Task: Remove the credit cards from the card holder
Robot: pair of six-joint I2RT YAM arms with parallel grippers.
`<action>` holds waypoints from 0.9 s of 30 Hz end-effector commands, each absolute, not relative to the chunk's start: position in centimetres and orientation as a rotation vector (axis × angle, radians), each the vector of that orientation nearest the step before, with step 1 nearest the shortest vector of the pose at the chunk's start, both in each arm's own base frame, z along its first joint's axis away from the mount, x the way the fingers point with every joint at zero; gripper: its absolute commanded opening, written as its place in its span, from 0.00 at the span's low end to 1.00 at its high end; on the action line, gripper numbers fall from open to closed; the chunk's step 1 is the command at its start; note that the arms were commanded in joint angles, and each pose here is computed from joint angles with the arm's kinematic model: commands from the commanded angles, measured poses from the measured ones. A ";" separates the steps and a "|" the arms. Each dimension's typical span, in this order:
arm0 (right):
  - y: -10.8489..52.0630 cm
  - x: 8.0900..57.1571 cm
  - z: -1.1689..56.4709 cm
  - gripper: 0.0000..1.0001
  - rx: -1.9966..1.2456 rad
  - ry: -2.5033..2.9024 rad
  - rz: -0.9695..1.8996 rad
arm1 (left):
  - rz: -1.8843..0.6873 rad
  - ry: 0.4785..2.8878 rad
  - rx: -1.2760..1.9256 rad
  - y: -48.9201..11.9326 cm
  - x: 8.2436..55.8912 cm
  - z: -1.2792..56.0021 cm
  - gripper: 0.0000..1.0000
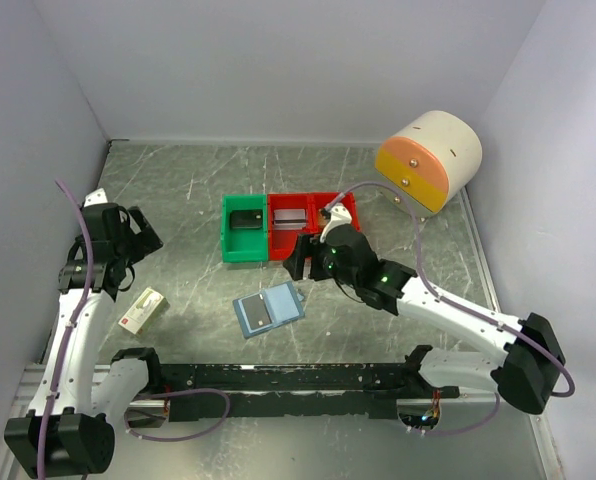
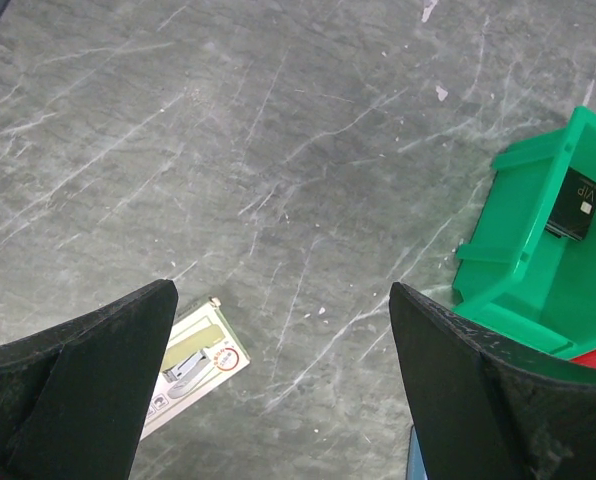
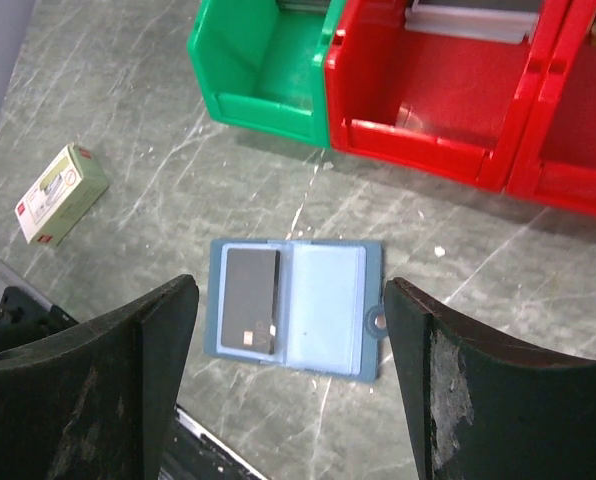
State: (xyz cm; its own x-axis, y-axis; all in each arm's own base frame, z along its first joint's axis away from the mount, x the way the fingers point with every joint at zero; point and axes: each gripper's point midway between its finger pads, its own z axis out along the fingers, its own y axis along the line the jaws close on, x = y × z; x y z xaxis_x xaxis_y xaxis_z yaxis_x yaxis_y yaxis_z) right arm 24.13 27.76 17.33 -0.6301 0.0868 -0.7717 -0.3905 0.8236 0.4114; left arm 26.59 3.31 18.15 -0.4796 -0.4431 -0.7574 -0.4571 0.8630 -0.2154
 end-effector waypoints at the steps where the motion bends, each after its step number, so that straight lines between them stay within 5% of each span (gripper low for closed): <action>1: 27.2 22.7 16.1 0.76 -0.170 2.209 0.756 | -0.048 2.133 -0.596 2.5 27.1 18.5 1.00; 9: 28.0 21.6 14.1 0.76 -0.254 2.260 0.795 | -0.761 2.135 -0.466 -8.2 27.2 17.0 0.99; 14: 29.9 22.6 13.5 0.74 -0.249 2.257 0.830 | -0.754 2.227 -0.337 -14.0 25.7 15.6 1.00; 18: 31.8 23.4 13.3 0.69 -0.222 2.264 0.893 | -0.737 2.337 -0.267 -16.9 23.8 12.5 0.89; 22: 33.5 22.6 12.2 0.58 -0.250 2.280 1.009 | -0.824 2.388 -0.193 -19.2 22.3 10.3 0.75; 27: 34.9 21.5 9.5 0.44 -0.338 2.359 1.066 | -0.778 2.499 -0.160 -19.7 19.9 7.7 0.69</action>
